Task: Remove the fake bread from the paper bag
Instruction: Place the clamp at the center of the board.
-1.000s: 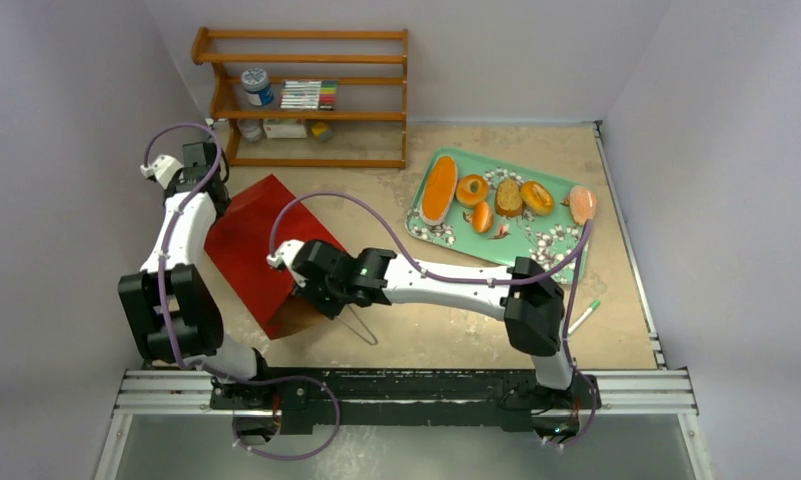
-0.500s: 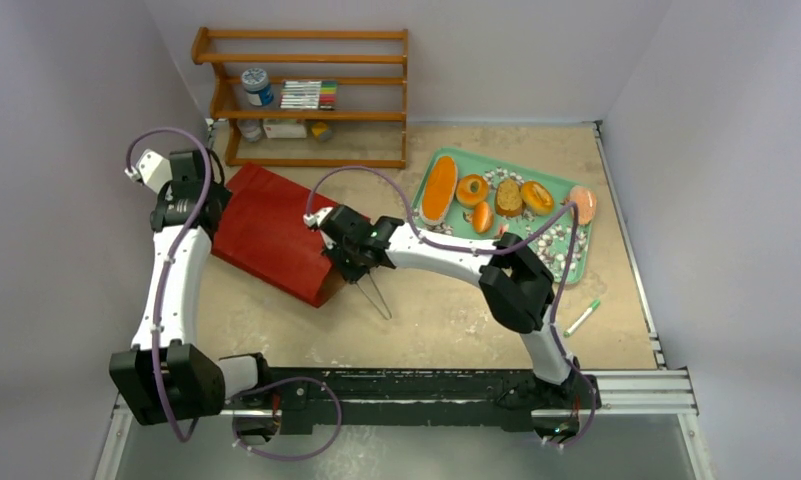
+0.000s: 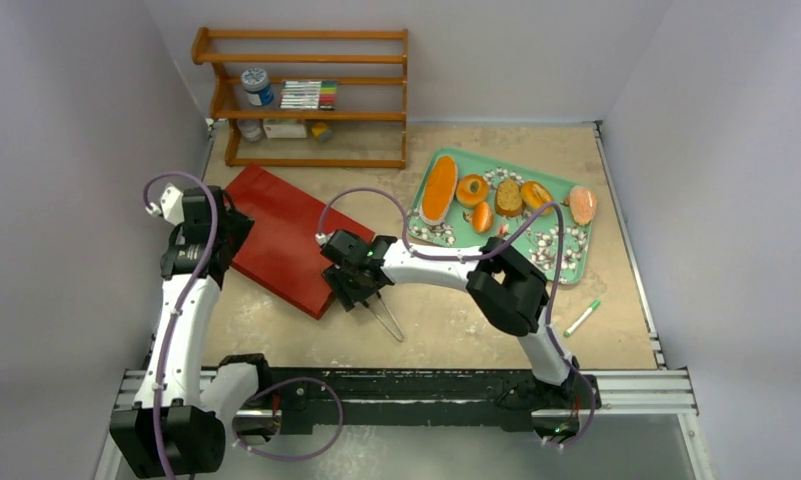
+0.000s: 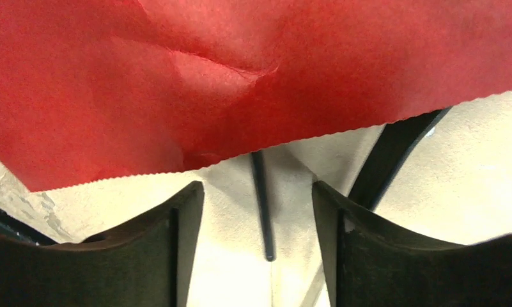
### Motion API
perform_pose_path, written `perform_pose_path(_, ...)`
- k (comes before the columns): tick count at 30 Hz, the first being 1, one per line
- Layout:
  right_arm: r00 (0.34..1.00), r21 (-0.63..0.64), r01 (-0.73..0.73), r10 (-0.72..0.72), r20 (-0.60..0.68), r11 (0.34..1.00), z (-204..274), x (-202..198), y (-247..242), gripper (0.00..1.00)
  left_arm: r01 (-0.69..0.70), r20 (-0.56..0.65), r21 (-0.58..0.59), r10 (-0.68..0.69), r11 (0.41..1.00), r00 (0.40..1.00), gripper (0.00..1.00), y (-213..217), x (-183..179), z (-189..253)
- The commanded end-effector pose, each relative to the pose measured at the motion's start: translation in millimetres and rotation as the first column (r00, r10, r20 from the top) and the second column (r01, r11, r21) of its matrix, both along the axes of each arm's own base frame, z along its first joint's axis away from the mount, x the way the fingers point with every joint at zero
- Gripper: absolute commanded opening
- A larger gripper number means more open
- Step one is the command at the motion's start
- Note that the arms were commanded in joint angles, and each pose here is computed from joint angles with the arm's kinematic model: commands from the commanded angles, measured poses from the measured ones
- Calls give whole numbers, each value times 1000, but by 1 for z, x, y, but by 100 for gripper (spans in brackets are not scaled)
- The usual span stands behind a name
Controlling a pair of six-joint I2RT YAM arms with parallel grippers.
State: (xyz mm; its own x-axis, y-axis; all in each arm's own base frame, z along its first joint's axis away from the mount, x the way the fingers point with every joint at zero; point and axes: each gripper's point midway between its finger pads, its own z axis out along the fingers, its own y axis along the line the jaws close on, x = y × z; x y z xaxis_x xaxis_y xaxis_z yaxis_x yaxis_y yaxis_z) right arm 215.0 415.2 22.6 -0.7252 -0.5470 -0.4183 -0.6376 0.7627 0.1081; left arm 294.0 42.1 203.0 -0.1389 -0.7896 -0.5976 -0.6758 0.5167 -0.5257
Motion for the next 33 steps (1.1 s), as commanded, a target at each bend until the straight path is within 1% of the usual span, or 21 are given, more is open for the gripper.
perform_pose_path(1,996,36,76,-77,45,996,38,3,3,67,56,114,-64,-48,996,992,41,-22,14,20)
perform_pose_path(5,989,72,110,-116,92,991,68,-3,0,68,88,130,-45,-82,995,988,40,-30,9,35)
perform_pose_path(8,985,120,117,-131,115,986,91,-12,-5,68,89,151,-26,-85,996,985,40,-32,-1,46)
perform_pose_path(11,972,163,136,-164,167,977,116,-16,-18,66,86,169,-16,-83,996,982,38,-32,-14,55)
perform_pose_path(13,956,207,171,-214,203,963,130,-15,-32,62,90,176,-8,-87,996,981,36,-33,-22,60)
perform_pose_path(15,929,278,222,-289,230,935,144,-14,-49,59,98,189,9,-97,995,977,35,-34,-29,65)
perform_pose_path(16,916,317,238,-321,241,918,149,-13,-56,60,103,194,19,-105,995,975,34,-34,-32,68)
perform_pose_path(17,913,361,237,-334,234,902,153,-16,-61,64,109,198,28,-112,994,974,34,-34,-34,70)
perform_pose_path(18,900,401,244,-361,246,883,156,-14,-66,72,116,199,37,-121,993,972,34,-34,-35,71)
perform_pose_path(20,863,497,273,-438,252,824,172,-6,-77,92,135,196,54,-143,989,970,33,-35,-34,71)
perform_pose_path(21,847,529,285,-469,252,799,176,-1,-80,99,149,198,59,-158,987,968,33,-37,-30,72)
perform_pose_path(22,829,553,303,-501,249,776,179,3,-84,100,166,202,66,-176,984,963,33,-39,-26,73)
perform_pose_path(23,812,562,321,-527,251,763,179,7,-87,100,183,202,78,-195,980,960,32,-42,-21,73)
perform_pose_path(25,800,563,336,-544,253,755,177,15,-90,100,194,194,116,-213,974,958,32,-43,-11,75)
perform_pose_path(28,804,529,354,-540,249,772,167,20,-89,98,230,142,192,-259,954,955,32,-53,7,77)
perform_pose_path(30,811,514,353,-530,250,782,161,19,-88,94,265,95,230,-292,936,952,32,-67,18,73)
perform_pose_path(32,821,489,361,-520,237,794,148,19,-91,92,316,72,250,-343,915,936,33,-93,25,68)
perform_pose_path(33,838,469,357,-499,221,808,140,16,-89,90,348,64,256,-375,902,925,33,-109,27,65)
